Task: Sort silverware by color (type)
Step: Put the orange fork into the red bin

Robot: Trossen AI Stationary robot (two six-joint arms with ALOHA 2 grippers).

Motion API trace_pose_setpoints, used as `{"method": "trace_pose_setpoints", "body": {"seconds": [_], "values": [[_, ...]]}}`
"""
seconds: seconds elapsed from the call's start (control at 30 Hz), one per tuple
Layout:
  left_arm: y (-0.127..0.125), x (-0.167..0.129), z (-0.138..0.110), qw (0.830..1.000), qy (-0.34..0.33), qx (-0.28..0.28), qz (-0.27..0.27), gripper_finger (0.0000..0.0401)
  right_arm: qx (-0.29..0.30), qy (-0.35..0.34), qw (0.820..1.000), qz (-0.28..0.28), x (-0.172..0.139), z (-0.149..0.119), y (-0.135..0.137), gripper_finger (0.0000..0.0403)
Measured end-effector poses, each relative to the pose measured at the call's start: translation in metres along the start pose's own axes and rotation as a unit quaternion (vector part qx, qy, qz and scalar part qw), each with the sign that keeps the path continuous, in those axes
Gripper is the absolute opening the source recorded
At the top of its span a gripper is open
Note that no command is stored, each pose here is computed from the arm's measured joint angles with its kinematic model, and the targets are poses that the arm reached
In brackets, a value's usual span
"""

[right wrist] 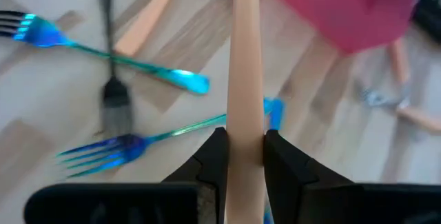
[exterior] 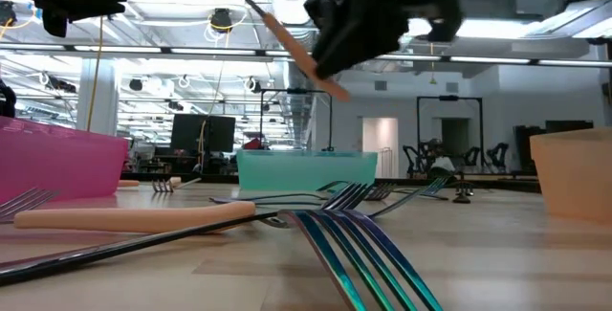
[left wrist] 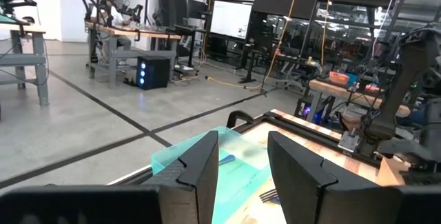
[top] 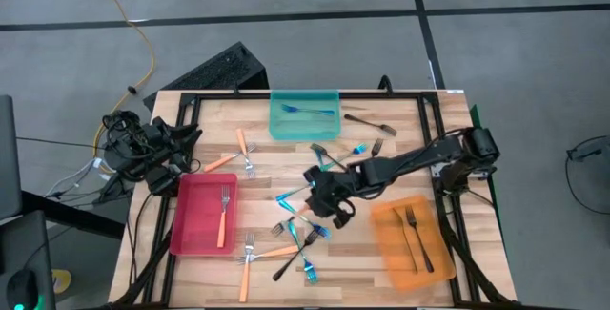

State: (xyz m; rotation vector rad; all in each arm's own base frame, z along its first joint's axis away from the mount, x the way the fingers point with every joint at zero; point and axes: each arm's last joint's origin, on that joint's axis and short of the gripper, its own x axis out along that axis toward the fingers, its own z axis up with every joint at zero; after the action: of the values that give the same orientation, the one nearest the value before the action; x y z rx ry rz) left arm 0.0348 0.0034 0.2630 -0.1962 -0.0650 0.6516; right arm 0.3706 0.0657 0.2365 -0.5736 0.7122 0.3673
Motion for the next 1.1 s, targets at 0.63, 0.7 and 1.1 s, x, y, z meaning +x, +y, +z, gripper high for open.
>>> {"method": "trace_pose_setpoints", "body": {"seconds": [0.63, 0.7, 1.1], "values": [[0.000, 0.000, 0.000, 1.000, 0.000, 0.001, -0.002, 0.0112, -0.056, -0.219, 0.965, -0.135, 0.042, 0.018, -0.068, 0.0094], [0.000, 0.000, 0.000, 1.000, 0.001, 0.002, -0.003, 0.0112, -0.064, -0.235, 0.960, -0.139, 0.052, 0.026, -0.074, 0.0099], [0.000, 0.000, 0.000, 1.000, 0.002, 0.001, -0.007, 0.0112, -0.158, -0.278, 0.942, -0.102, 0.125, 0.068, -0.107, 0.0100]]}}
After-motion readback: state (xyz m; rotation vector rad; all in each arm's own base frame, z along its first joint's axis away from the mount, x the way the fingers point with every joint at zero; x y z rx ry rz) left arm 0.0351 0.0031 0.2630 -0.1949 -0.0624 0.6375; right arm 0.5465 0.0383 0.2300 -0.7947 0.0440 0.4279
